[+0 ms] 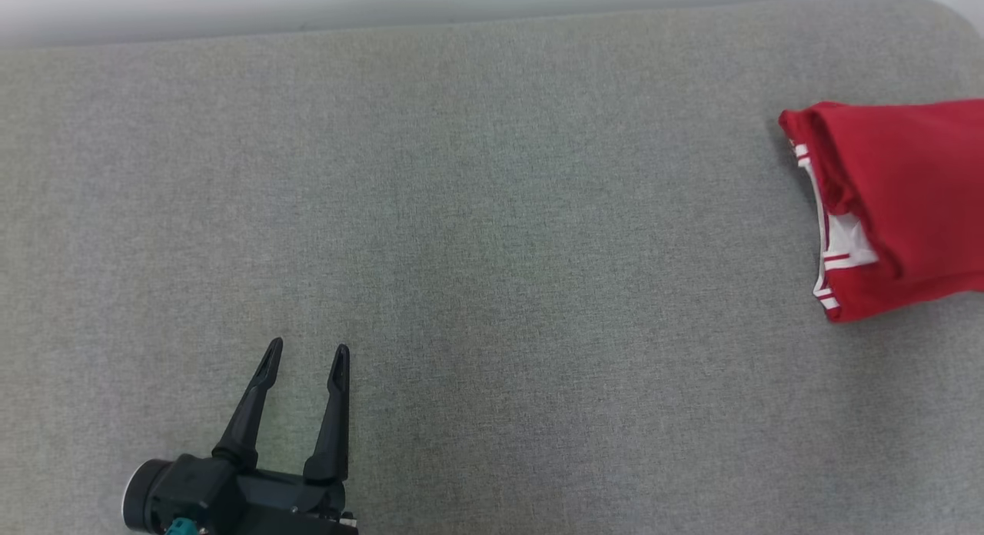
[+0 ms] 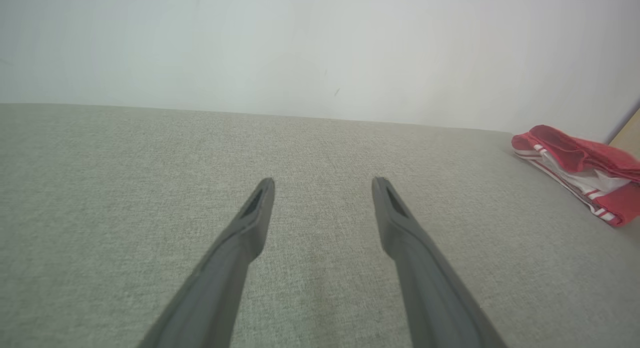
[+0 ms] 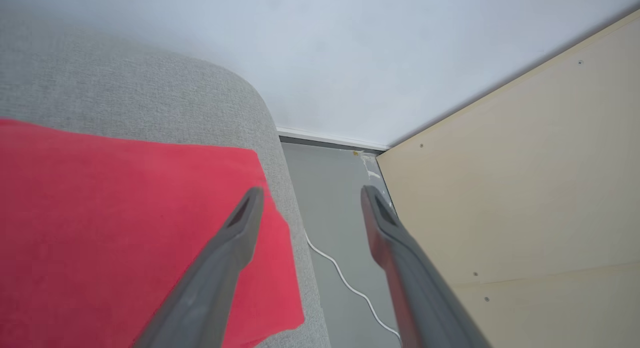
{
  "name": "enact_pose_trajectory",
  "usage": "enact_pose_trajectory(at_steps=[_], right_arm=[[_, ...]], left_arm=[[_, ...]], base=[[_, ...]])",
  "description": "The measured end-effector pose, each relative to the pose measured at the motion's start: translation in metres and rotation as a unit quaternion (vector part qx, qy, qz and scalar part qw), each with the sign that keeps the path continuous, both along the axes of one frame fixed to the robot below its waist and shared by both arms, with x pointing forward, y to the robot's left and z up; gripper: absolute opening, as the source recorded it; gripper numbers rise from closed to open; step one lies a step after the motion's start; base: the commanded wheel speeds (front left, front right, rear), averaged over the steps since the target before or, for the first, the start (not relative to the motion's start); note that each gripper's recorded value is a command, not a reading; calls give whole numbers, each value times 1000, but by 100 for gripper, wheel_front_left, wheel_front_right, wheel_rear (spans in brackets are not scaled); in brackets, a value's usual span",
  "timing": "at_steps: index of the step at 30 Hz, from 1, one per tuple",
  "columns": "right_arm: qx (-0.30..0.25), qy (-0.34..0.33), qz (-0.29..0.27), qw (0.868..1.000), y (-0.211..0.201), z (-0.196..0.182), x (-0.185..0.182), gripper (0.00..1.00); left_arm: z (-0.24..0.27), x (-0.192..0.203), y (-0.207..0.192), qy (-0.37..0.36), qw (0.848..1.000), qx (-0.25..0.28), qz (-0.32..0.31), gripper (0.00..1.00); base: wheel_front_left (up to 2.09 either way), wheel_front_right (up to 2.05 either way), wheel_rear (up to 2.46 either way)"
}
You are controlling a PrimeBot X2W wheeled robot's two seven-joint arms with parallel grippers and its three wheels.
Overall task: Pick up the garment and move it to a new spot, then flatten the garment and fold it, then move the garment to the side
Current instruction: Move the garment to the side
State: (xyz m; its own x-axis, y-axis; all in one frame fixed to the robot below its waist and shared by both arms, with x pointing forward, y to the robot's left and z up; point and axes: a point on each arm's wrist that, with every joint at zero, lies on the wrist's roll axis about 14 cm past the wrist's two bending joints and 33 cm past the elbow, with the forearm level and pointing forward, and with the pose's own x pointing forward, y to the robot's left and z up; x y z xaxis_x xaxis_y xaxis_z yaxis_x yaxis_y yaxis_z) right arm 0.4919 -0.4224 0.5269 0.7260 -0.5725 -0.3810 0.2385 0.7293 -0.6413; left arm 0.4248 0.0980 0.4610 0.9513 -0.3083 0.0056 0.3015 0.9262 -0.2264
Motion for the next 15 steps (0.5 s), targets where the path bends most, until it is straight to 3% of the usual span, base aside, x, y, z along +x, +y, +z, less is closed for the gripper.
enact_pose_trajectory(at_steps=[10,15], right_arm=[[43,-68,60,995,45,5,-1,100],[125,-137,117,976,98,-2,-10,100]], left_arm=[[29,-11,9,-29,999,-35,25,100],[43,-23,20,-37,996,-67,49,100]], base=[[0,0,0],[0,0,0]])
